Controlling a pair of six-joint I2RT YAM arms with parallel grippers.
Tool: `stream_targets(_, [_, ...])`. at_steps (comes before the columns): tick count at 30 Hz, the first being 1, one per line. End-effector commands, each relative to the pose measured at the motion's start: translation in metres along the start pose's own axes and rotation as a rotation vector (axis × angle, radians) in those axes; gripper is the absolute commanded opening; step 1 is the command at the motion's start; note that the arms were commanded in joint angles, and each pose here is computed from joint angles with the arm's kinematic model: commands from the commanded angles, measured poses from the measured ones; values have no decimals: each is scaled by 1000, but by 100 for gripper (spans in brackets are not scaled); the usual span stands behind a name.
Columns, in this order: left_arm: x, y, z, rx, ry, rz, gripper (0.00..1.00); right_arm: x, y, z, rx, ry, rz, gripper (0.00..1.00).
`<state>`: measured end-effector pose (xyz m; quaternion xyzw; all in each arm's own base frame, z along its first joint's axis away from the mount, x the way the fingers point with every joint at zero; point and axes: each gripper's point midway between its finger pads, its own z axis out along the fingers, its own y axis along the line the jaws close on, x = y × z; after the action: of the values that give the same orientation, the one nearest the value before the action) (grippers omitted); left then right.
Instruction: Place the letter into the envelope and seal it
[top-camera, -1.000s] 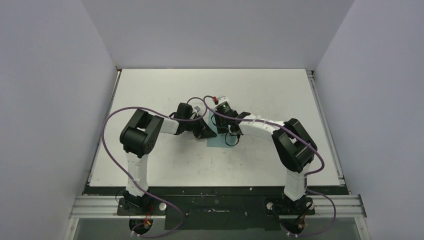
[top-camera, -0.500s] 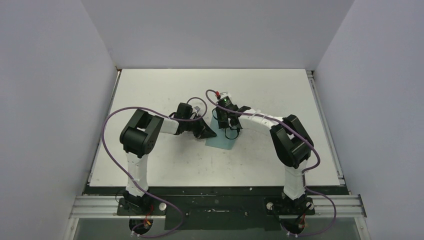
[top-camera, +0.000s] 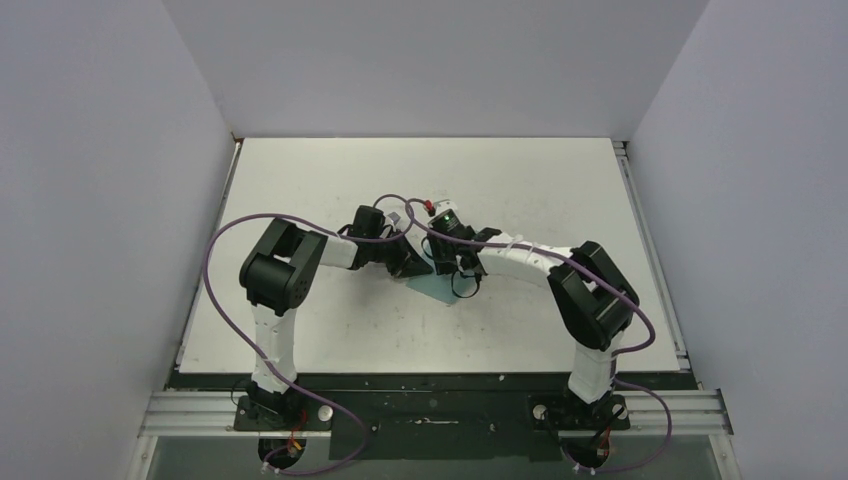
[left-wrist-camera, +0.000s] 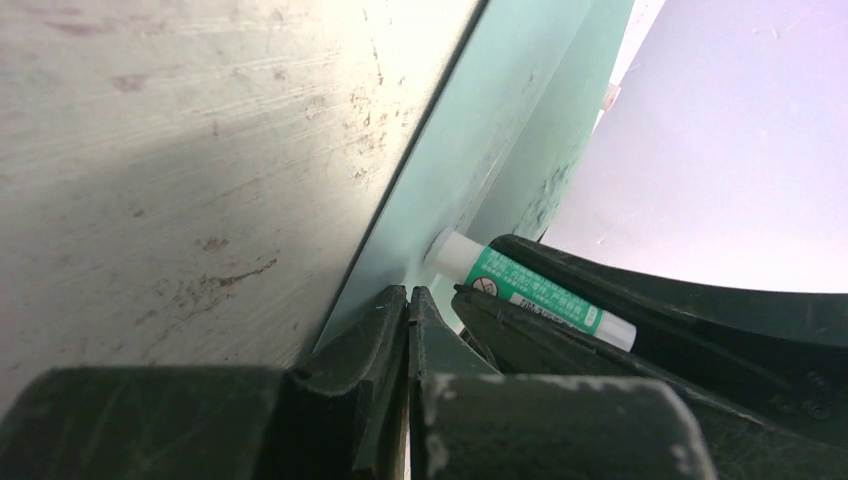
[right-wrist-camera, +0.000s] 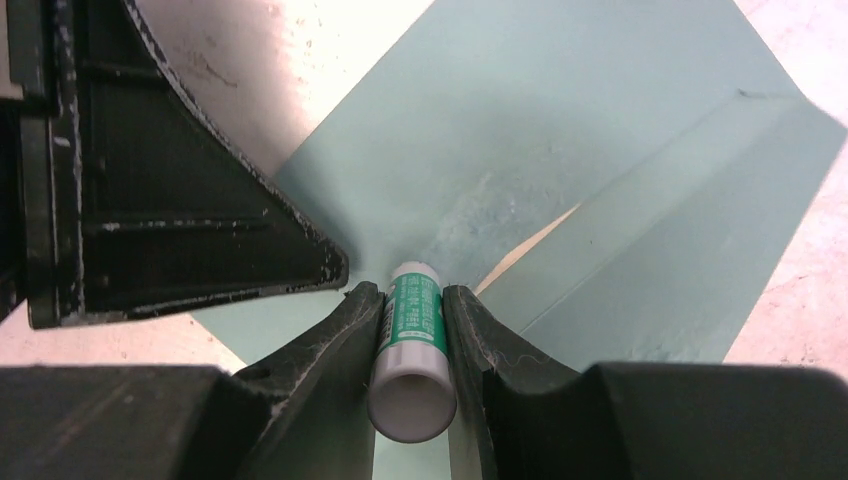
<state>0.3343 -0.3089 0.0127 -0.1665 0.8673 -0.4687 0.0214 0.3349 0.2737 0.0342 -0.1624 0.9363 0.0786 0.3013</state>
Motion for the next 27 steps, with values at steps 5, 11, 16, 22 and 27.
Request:
stream_targets(5, [-22, 83, 5, -263, -127, -87, 0, 43, -40, -1, 81, 171, -1, 5])
stream_targets(11, [-23, 85, 5, -269, -129, -88, 0, 21, -59, 15, 119, 136, 8, 5])
stream_targets(16, [-23, 85, 5, -272, -129, -91, 0, 16, -40, 10, 58, 121, -31, 5])
stream_targets(22, [-24, 86, 6, -271, -134, -98, 0, 46, -5, -6, -50, 180, -68, 5])
stream_targets(27, [-25, 86, 7, -273, -137, -100, 0, 57, -7, -15, -54, 201, -62, 5])
